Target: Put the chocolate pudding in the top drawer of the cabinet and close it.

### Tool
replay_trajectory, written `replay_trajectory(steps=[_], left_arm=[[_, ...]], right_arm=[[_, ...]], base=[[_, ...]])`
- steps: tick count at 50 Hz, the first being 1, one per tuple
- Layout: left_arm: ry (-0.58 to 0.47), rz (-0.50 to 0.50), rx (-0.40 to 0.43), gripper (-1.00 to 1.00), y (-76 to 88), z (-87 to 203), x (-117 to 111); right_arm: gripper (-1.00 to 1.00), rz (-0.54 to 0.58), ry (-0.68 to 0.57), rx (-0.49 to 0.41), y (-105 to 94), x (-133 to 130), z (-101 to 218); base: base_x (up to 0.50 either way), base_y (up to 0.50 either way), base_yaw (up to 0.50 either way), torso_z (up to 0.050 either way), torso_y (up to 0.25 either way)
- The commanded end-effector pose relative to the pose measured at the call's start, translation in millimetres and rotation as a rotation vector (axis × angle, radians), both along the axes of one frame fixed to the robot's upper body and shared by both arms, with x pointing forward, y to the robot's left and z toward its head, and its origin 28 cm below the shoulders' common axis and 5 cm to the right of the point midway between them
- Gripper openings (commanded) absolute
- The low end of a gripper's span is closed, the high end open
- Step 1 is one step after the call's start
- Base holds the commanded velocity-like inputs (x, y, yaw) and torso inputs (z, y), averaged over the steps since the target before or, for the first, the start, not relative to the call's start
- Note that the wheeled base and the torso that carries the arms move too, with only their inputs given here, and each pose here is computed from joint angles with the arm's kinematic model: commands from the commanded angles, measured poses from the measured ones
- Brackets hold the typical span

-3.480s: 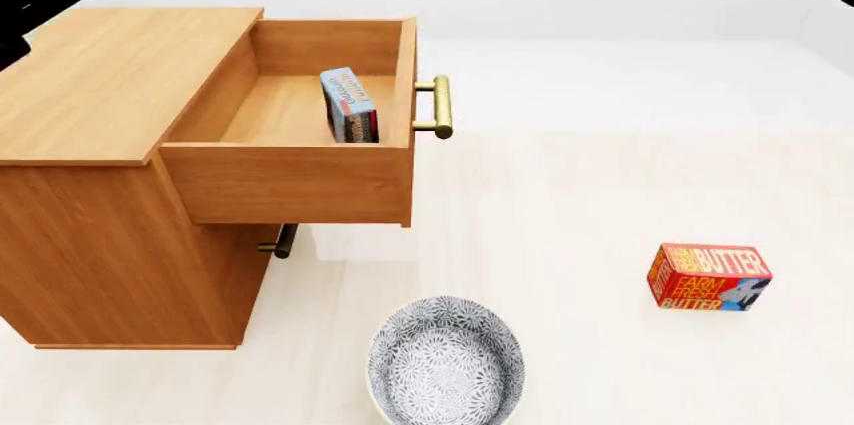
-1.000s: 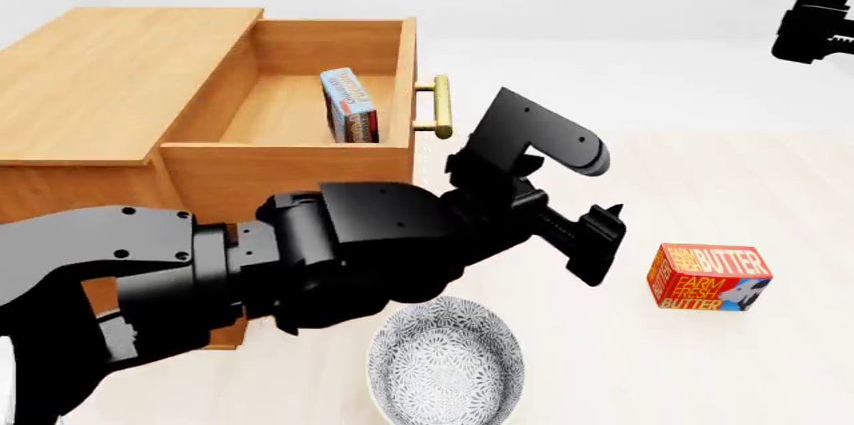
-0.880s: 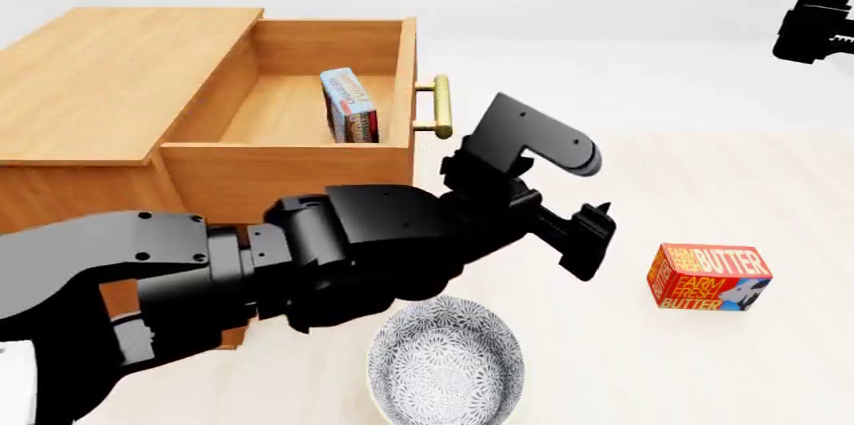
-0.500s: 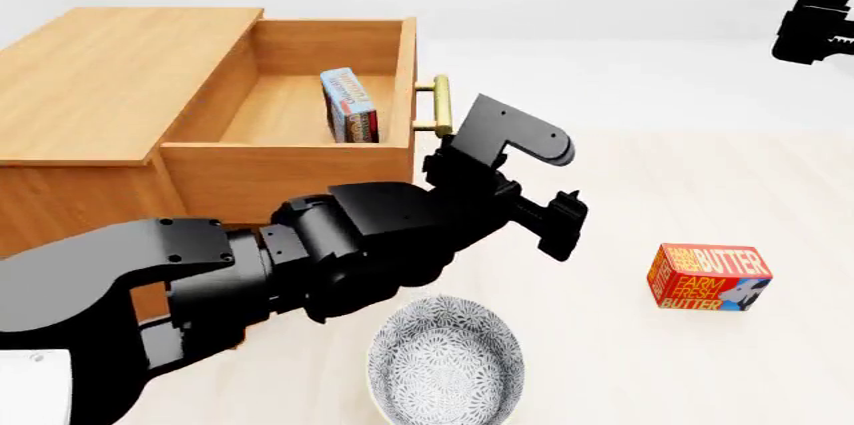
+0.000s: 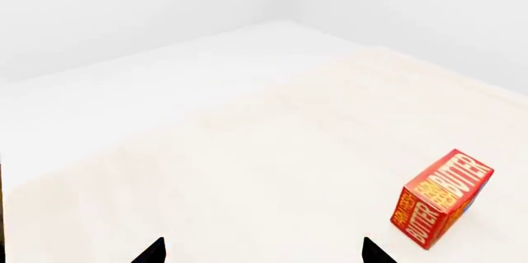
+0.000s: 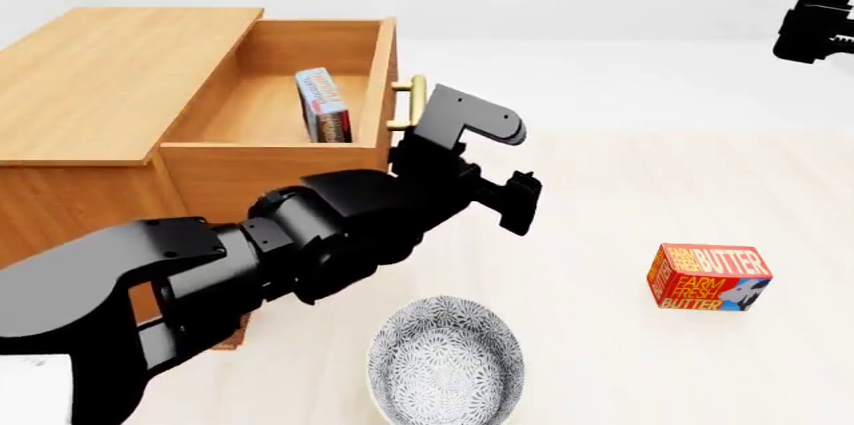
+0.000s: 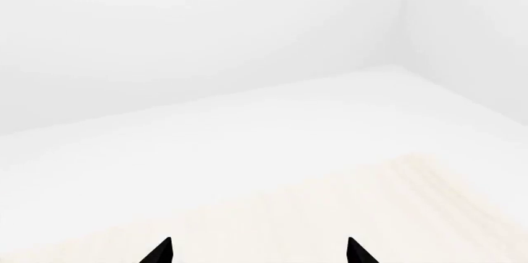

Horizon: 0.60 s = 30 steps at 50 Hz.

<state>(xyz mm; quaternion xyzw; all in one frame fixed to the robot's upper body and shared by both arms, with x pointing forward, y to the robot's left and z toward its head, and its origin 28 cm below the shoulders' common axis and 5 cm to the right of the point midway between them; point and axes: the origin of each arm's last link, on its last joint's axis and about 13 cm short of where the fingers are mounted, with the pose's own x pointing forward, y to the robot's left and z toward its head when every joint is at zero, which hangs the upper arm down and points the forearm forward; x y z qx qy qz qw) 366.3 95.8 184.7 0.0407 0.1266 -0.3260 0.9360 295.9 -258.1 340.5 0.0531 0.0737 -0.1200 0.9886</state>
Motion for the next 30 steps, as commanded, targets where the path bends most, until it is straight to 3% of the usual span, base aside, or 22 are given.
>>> replay_trajectory(steps=[1,12,30], left_arm=[[-0.002,0.071,0.006,1.00,23.8,-1.5,10.9],[-0.003,0.179,0.015,1.00,61.2,-2.1,22.1],[0.005,0.323,0.018,1.00,104.6,-5.0,33.7]], right_arm=[[1.00,0.005,-0.004,-0.002,1.6,-0.1,2.2],[1.00,0.009,-0.007,0.002,2.0,1.2,0.6],[1.00,0.009,-0.008,0.001,2.6,1.0,1.8]], base=[[0.00,0.00,0.00,0.000,0.000],[0.00,0.00,0.00,0.000,0.000],[0.01,0.00,0.00,0.000,0.000]])
